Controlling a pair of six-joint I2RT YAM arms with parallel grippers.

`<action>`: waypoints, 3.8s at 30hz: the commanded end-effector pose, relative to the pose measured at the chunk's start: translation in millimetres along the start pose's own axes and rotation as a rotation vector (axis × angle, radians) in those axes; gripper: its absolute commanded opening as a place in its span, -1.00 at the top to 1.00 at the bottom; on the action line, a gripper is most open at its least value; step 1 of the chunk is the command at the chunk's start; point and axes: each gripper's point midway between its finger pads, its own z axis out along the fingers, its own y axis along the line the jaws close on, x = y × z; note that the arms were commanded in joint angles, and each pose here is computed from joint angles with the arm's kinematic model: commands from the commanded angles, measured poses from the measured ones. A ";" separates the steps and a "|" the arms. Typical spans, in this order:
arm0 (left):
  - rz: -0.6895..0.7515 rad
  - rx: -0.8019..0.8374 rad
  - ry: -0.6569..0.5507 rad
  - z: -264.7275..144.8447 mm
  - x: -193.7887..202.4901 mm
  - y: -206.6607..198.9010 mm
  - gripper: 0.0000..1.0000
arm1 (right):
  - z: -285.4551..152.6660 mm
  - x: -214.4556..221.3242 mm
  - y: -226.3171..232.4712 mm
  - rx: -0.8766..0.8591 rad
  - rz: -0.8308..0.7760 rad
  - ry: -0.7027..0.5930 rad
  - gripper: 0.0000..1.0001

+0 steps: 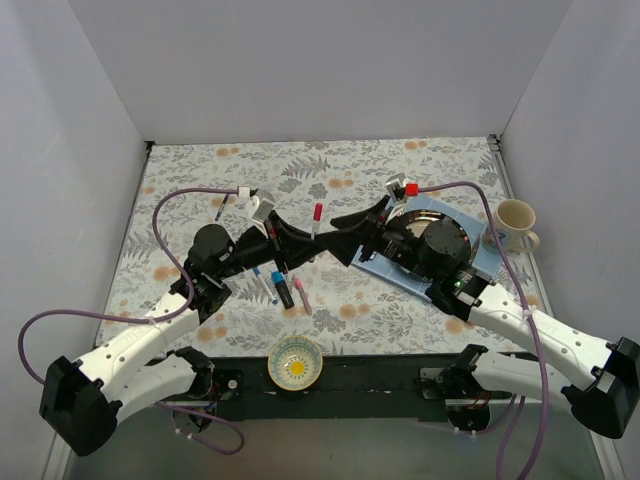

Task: Insert the pens into the pen caps

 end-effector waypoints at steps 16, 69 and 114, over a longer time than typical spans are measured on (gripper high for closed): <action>0.159 0.111 0.038 -18.7 -9.4 -34.8 1.00 | 36.9 -72.9 52.8 -0.123 -0.163 -0.050 -0.42; 0.333 0.205 -0.111 -0.1 -82.5 -64.5 1.00 | -23.1 107.5 43.7 -0.413 0.008 0.543 0.97; 0.290 0.145 -0.130 -18.2 -105.5 -23.7 1.00 | -8.7 138.1 31.4 -0.223 0.079 0.472 0.97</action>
